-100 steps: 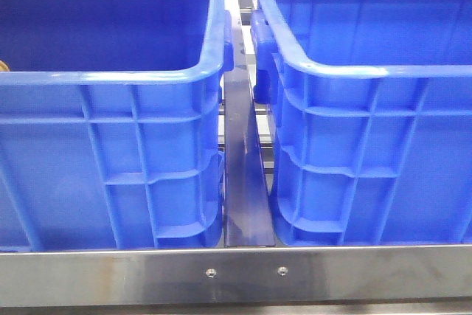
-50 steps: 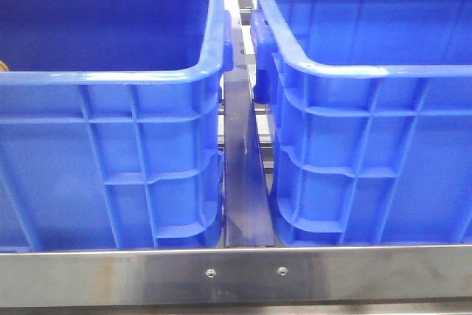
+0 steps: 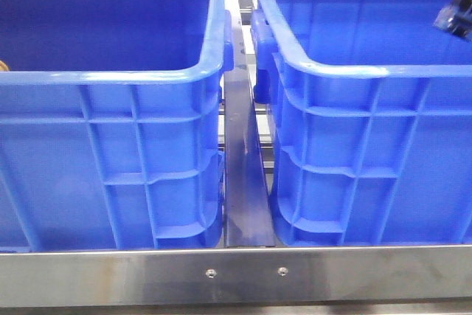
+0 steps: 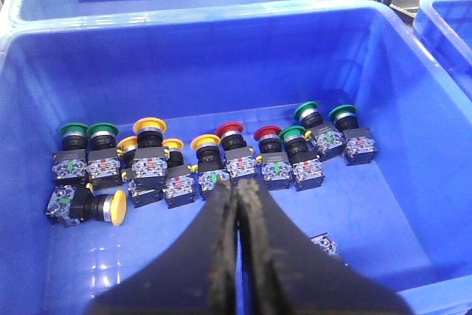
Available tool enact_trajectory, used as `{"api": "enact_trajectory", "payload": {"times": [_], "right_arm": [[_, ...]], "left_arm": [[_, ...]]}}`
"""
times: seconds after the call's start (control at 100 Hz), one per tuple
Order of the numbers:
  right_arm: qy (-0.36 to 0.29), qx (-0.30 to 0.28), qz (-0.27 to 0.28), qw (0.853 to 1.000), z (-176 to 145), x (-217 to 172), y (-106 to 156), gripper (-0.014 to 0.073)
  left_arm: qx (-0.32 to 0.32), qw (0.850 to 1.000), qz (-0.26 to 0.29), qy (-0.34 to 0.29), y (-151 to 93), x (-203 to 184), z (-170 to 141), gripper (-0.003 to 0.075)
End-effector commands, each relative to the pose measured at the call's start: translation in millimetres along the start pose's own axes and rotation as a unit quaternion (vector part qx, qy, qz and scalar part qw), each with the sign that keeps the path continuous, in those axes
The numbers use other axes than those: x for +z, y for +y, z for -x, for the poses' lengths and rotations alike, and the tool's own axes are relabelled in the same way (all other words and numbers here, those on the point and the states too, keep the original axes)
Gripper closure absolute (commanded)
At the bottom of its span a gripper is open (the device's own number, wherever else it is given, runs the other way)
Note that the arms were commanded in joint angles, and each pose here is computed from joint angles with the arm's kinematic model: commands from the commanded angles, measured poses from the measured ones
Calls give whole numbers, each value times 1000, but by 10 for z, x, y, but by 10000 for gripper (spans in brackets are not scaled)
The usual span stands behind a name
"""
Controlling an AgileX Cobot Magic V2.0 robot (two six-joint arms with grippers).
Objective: Pick red and yellow buttons and place in box
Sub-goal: 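Move the red button with the right gripper over the empty crate, then lower the red button into the crate and open the right gripper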
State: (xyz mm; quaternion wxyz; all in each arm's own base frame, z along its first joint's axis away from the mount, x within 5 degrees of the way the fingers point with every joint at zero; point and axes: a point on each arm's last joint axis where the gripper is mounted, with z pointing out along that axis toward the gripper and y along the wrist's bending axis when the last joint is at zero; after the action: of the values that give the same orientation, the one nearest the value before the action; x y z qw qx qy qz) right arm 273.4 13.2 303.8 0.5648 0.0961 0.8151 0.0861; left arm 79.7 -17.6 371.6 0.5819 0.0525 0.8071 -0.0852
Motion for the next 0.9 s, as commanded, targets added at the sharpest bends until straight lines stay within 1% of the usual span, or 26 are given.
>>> {"api": "enact_trajectory", "payload": {"times": [0.0, 0.1, 0.23, 0.36, 0.44, 0.55, 0.66, 0.89], "right_arm": [[-26, -25, -11, 999, 202, 127, 42, 463], [-10, -45, -17, 999, 163, 368, 84, 463], [1, -76, -16, 997, 98, 621, 226, 463], [3, -111, -31, 993, -11, 885, 362, 463], [6, -119, -34, 992, -58, 1004, 418, 465], [15, -121, -40, 992, -123, 1169, 425, 465], [9, -122, -54, 991, -124, 1230, 408, 465], [19, -123, -47, 991, -165, 1262, 416, 465]], "left_arm": [[-8, 999, 0, -49, -5, -33, 135, 739], [-8, 999, 0, -49, -5, -33, 135, 739], [-8, 999, 0, -49, -5, -33, 135, 739], [-8, 999, 0, -49, -5, -33, 135, 739], [-8, 999, 0, -49, -5, -33, 135, 739], [-8, 999, 0, -49, -5, -33, 135, 739], [-8, 999, 0, -49, -5, -33, 135, 739], [-8, 999, 0, -49, -5, -33, 135, 739]]}}
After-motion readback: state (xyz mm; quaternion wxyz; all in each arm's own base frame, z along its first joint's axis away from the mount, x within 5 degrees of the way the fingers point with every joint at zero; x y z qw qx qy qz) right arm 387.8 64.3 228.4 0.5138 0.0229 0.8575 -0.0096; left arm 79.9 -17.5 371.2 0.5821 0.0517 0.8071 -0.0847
